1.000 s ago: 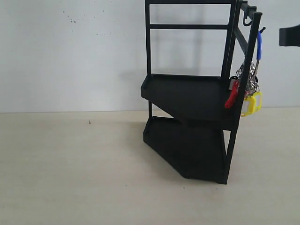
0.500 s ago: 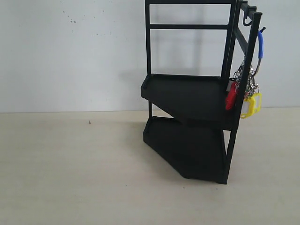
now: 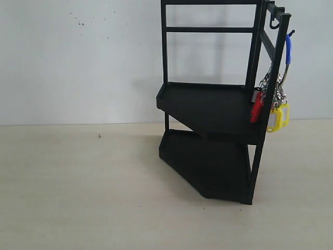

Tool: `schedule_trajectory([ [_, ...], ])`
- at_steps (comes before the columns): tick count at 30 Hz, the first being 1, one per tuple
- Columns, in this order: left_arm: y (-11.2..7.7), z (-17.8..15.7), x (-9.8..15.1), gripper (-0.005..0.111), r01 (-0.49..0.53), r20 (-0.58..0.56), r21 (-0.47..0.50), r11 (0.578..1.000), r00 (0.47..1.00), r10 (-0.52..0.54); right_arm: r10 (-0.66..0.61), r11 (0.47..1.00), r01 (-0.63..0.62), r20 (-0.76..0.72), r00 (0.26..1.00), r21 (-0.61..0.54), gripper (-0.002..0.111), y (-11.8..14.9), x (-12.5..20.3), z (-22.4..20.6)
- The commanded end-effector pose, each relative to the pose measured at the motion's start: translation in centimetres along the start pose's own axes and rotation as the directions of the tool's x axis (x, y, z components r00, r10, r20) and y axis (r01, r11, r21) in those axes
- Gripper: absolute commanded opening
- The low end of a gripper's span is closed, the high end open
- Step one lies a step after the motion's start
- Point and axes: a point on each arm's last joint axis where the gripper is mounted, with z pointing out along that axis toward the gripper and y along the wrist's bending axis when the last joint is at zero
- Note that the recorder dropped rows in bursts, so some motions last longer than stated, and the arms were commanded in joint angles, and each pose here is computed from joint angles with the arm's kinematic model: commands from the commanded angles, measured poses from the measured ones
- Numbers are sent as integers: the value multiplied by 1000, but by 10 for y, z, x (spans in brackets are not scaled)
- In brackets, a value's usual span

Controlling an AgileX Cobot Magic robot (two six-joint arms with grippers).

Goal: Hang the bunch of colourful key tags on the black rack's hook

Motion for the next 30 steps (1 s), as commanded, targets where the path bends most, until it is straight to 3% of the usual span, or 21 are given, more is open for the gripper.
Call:
schedule_trajectory([
  [1, 0, 0, 0, 4, -8, 7, -1, 1000, 1000, 8, -6, 1000, 6, 1, 1000, 0, 0, 0, 0, -2],
  [17, 0, 0, 0, 4, -8, 7, -1, 1000, 1000, 8, -77, 997, 78, 65, 995, -2, 0, -3, 0, 3],
  [22, 0, 0, 0, 4, -8, 7, -1, 1000, 1000, 8, -48, 998, 55, 174, 984, -35, 0, -30, 24, 8],
  [30, 0, 0, 0, 4, -8, 7, -1, 1000, 1000, 8, 36, 998, -52, 308, 951, 46, 0, -79, 68, -2],
])
